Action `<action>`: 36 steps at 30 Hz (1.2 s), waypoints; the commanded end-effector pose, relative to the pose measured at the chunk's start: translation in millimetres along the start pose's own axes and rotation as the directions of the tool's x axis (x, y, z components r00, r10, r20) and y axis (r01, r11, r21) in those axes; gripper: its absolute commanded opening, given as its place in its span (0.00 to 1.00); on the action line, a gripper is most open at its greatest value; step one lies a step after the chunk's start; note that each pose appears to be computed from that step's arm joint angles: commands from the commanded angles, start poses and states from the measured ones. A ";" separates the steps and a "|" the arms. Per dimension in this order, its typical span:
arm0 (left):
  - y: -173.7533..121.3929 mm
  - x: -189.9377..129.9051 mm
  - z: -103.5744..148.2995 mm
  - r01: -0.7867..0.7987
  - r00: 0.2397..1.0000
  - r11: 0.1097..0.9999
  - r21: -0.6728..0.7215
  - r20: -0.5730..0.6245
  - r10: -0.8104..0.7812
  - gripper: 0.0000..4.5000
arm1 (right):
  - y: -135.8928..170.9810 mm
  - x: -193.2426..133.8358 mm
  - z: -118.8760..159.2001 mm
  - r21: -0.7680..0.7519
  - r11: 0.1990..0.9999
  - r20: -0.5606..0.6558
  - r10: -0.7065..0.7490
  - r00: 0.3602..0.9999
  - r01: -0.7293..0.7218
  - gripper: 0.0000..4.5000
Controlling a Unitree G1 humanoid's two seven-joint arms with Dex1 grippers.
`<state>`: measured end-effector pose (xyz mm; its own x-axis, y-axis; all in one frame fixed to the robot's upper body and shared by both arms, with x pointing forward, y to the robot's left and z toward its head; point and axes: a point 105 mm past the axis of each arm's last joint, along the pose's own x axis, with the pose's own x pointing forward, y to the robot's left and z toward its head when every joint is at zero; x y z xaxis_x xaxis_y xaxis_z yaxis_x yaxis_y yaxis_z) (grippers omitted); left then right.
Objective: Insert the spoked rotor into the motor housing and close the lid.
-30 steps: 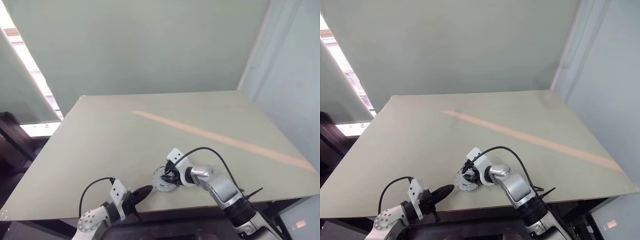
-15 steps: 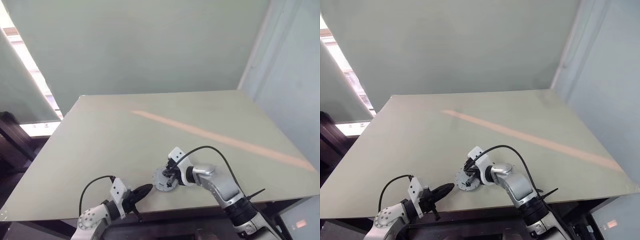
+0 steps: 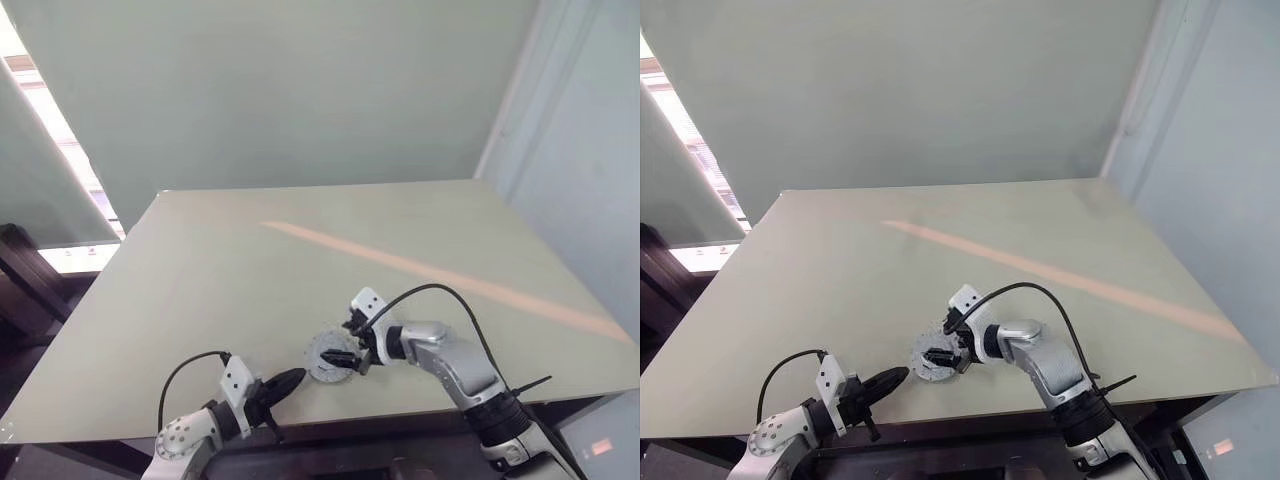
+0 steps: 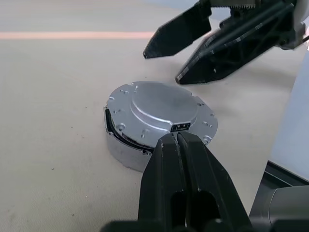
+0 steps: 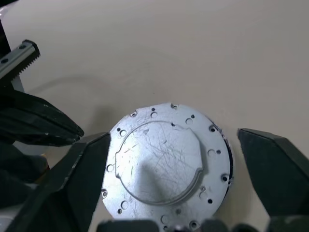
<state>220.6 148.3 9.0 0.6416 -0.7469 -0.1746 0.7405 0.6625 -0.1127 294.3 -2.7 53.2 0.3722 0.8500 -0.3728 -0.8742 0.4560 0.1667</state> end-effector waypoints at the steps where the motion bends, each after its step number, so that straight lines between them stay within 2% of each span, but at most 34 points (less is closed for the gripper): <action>1: 1.6 -0.1 10.8 0.007 1.000 0.999 0.038 0.023 -0.008 0.00 | 8.6 -1.7 12.9 -0.041 0.998 0.065 0.044 0.997 -0.041 0.99; 7: 2.2 -1.4 11.1 0.005 1.000 0.999 0.041 0.019 -0.006 0.00 | 15.5 3.1 1.4 -0.071 0.996 0.053 0.065 0.996 -0.061 0.99; 21: 2.2 -2.5 11.5 0.006 1.000 0.999 0.044 0.015 -0.006 0.00 | 7.4 14.4 -15.8 -0.109 0.994 0.011 0.022 1.000 -0.020 0.99; 23: 1.9 -2.5 11.5 0.006 1.000 0.999 0.043 0.015 -0.007 0.00 | 7.0 14.2 -15.1 -0.112 0.994 0.017 0.017 1.000 -0.015 0.92; 26: 1.4 -2.5 11.2 0.007 1.000 0.999 0.042 0.015 -0.008 0.00 | 8.1 13.4 -10.9 -0.110 0.994 0.029 0.017 0.999 -0.014 0.72; 36: 0.2 0.0 10.8 0.016 1.000 0.999 0.037 0.014 -0.017 0.00 | 15.6 11.1 10.8 -0.100 0.995 0.117 0.017 0.993 -0.005 0.72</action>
<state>218.6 152.1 6.7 0.6392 -0.7435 -0.1964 0.7379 0.6649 -0.1154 286.3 10.9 37.6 0.3785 0.8592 -0.3443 -0.8960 0.4335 0.0967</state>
